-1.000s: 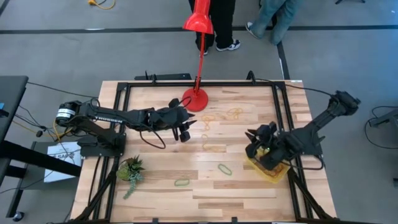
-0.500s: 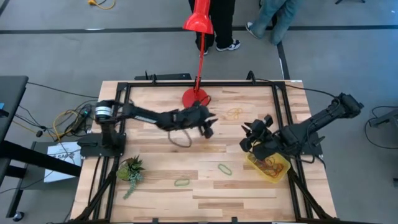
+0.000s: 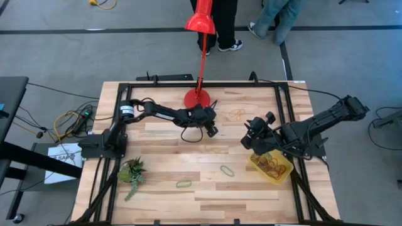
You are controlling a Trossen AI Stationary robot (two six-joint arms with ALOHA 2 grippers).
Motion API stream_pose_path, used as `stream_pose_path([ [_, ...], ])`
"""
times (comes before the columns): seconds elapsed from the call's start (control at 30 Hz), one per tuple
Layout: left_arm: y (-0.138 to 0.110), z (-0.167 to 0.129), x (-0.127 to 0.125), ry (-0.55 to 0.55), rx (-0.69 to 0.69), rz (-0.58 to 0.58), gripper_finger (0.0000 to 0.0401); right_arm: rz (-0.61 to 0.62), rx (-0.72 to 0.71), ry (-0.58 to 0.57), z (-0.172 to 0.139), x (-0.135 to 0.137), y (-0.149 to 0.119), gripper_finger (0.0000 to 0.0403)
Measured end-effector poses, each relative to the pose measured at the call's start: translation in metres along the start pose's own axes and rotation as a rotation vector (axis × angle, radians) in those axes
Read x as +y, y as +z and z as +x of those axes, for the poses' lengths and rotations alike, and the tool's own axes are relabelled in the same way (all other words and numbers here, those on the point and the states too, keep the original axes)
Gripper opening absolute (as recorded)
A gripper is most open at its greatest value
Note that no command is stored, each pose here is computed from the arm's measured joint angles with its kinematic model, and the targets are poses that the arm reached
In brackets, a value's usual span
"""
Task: Pick and place rubber bands into bin
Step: Put the yellow rubber band into the container
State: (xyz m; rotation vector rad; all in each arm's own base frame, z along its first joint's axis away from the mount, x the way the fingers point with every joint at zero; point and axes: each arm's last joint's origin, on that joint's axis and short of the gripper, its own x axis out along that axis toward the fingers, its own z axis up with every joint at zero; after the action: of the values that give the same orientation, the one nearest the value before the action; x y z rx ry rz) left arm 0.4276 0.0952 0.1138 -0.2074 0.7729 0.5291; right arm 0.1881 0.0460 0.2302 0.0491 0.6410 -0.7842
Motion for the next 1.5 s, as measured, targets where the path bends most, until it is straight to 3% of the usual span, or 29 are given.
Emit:
stream_pose_path([
  [0.23,-0.002,0.003,0.0,0.006,0.006,0.015,0.0096,0.031,0.004,0.006,0.003,0.0,0.003,0.0077],
  [0.4,-0.002,0.002,-0.001,-0.032,0.02,0.039,0.0015,0.12,0.0,0.001,0.005,-0.001,0.005,0.0077],
  [0.53,0.008,-0.013,-0.006,-0.217,0.019,0.03,0.0008,0.139,0.008,-0.003,0.007,-0.002,0.006,0.0077],
  [0.67,0.038,-0.057,-0.014,-0.473,-0.065,0.052,0.0002,0.124,0.036,0.025,0.008,-0.002,0.006,0.0077],
  [0.9,0.073,-0.135,-0.023,-0.705,-0.248,0.182,0.0,0.122,0.0,0.168,0.003,0.011,0.013,0.0077],
  [1.1,0.07,-0.155,-0.036,-0.736,-0.242,0.234,0.0,0.063,-0.15,0.375,-0.007,0.035,0.029,0.0077],
  [1.23,0.063,-0.16,-0.05,-0.761,-0.224,0.253,0.0,-0.013,-0.23,0.429,-0.008,0.051,0.032,0.0077],
  [1.5,0.062,-0.169,-0.062,-0.769,-0.256,0.275,0.0,-0.068,-0.21,0.483,0.007,0.06,0.033,0.0077],
])
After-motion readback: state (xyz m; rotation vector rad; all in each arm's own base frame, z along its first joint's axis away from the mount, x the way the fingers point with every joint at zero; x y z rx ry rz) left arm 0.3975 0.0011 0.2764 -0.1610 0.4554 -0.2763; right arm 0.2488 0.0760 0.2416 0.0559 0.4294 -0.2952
